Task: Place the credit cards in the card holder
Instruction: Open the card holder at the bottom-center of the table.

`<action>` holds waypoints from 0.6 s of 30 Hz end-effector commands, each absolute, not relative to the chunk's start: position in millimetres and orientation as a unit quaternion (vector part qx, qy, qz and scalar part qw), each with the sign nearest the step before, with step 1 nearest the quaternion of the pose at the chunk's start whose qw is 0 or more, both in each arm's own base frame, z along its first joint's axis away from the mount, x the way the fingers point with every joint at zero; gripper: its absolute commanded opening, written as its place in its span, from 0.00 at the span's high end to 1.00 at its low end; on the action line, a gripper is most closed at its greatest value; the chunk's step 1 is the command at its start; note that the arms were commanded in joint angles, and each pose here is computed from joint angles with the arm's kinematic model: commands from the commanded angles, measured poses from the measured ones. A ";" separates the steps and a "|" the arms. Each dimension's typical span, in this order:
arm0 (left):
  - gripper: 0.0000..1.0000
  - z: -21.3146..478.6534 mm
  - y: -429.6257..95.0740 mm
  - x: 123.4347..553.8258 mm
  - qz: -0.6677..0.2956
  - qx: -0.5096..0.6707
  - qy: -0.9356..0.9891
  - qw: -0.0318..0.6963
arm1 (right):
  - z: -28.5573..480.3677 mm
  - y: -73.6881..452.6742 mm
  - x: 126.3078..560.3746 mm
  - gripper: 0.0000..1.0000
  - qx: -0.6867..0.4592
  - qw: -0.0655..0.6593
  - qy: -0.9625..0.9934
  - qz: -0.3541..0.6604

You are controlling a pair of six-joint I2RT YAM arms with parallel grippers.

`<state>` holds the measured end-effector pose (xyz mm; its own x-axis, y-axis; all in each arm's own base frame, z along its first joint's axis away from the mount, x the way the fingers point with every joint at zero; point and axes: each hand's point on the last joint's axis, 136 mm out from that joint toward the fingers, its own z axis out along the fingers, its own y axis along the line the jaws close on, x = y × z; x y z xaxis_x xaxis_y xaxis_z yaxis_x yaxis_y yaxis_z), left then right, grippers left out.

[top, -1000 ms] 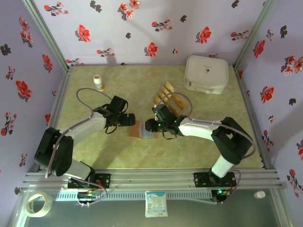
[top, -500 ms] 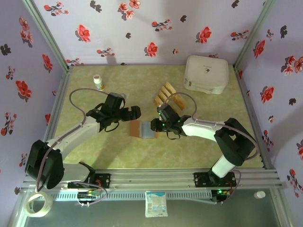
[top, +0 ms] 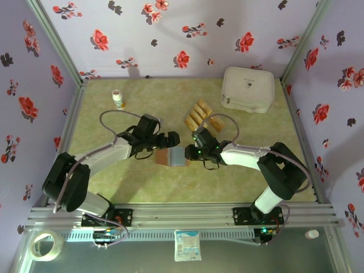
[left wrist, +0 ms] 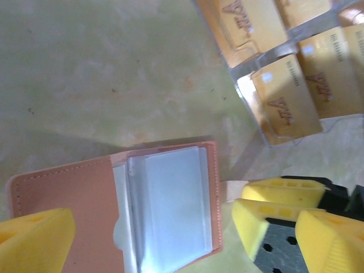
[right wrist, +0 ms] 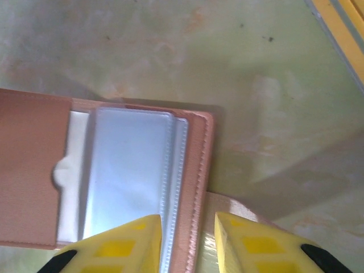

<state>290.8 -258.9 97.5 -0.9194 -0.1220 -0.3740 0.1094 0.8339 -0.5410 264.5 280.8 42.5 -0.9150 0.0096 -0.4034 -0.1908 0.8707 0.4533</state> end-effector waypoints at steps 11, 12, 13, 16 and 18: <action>0.00 44.4 -239.9 290.6 -0.222 0.019 0.963 0.152 | 18.1 252.6 260.2 0.71 -0.003 0.206 0.948 0.245; 0.00 42.5 -239.4 290.2 -0.219 0.023 0.964 0.150 | 17.9 252.9 259.9 0.72 -0.002 0.205 0.947 0.246; 0.00 40.7 -238.5 290.3 -0.216 0.025 0.965 0.149 | 16.8 252.8 259.1 0.71 -0.001 0.203 0.947 0.247; 0.00 39.1 -236.4 291.2 -0.209 0.034 0.966 0.150 | 18.4 254.0 258.3 0.72 0.000 0.202 0.946 0.252; 0.00 39.3 -234.3 293.3 -0.205 0.038 0.966 0.153 | 22.0 255.6 257.4 0.72 0.001 0.201 0.945 0.259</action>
<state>289.1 -241.4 40.8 -0.9542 -0.0252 -0.2980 0.1097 0.8975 -0.4272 260.0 261.9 24.0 -0.9157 0.0813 -0.3936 -0.1314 0.8649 0.4844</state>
